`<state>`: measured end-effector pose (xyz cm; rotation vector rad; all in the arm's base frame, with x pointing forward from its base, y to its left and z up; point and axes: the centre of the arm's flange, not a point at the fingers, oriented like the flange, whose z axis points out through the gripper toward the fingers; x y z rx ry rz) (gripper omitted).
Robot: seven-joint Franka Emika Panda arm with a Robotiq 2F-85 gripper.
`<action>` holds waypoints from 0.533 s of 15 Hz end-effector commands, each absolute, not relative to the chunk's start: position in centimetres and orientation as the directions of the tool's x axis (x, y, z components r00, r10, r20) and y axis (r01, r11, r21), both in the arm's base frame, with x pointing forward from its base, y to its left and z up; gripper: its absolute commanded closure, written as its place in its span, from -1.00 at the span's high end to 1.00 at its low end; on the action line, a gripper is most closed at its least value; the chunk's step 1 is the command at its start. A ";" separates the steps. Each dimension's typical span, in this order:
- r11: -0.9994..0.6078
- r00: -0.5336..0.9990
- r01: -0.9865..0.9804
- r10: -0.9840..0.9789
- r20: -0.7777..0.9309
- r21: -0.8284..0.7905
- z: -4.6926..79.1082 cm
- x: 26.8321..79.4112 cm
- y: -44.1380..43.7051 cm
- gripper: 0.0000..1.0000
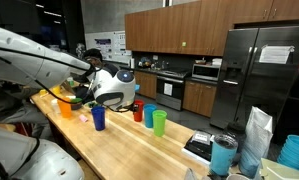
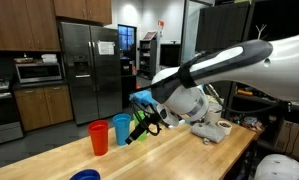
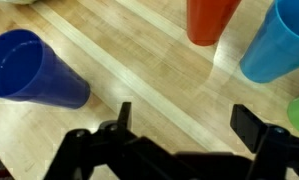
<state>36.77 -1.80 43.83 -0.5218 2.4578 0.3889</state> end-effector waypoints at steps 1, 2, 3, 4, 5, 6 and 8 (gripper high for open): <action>0.899 -0.753 -0.378 -0.159 -0.638 0.222 43.4 35.3 -1.4 1.00; 0.898 -0.737 -0.375 -0.137 -0.662 0.232 43.1 35.2 -1.4 1.00; 0.894 -0.759 -0.396 -0.190 -0.622 0.211 43.5 36.2 -1.8 1.00; 0.896 -0.755 -0.387 -0.171 -0.633 0.219 43.6 36.3 -1.7 1.00; 0.896 -0.753 -0.384 -0.164 -0.638 0.222 43.7 36.3 -1.7 1.00; 0.896 -0.752 -0.383 -0.162 -0.639 0.224 43.7 36.3 -1.6 1.00; 0.896 -0.752 -0.382 -0.161 -0.639 0.224 43.7 36.3 -1.6 1.00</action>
